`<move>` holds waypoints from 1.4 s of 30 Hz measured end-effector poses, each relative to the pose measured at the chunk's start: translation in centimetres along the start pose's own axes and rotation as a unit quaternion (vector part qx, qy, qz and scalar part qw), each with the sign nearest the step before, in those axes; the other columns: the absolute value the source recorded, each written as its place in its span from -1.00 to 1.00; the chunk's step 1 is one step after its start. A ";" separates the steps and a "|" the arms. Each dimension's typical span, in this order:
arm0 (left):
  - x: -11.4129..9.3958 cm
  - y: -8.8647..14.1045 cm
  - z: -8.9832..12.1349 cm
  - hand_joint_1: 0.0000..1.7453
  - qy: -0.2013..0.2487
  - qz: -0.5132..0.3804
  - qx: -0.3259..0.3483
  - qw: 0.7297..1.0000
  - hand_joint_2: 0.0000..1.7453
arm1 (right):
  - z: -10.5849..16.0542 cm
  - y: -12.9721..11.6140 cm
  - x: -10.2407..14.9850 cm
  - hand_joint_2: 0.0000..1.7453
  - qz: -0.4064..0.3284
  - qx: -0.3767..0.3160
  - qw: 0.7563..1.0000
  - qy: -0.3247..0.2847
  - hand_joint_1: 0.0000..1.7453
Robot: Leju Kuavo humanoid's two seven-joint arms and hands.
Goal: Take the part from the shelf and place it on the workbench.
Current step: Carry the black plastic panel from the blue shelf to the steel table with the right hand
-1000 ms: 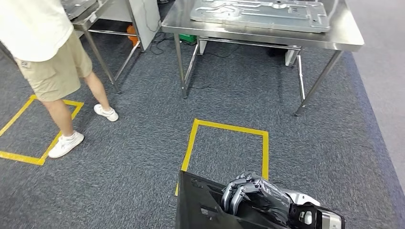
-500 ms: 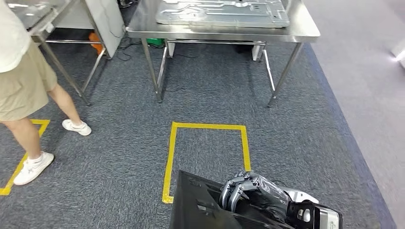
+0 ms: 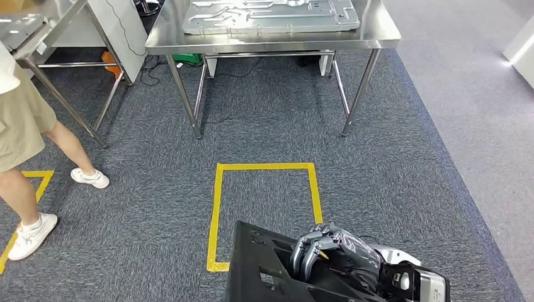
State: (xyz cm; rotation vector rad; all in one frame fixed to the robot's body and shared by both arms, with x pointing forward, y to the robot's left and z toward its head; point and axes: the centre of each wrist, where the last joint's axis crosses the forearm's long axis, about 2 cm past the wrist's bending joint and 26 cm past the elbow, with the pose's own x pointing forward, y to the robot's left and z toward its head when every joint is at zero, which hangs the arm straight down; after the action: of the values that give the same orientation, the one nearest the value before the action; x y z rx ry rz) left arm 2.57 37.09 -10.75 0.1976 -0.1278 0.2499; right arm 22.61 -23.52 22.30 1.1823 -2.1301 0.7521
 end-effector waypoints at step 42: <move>-0.3 0.7 0.0 -1.00 -0.005 0.008 -0.001 1.000 -1.00 | 0.1 0.0 -0.1 1.00 0.002 -0.001 1.000 0.004 0.94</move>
State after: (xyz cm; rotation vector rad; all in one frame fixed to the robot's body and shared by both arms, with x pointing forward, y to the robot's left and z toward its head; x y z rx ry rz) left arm 2.07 37.70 -10.70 0.1958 -0.1390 0.2655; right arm 22.64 -23.58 22.15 1.1721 -2.1261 0.7547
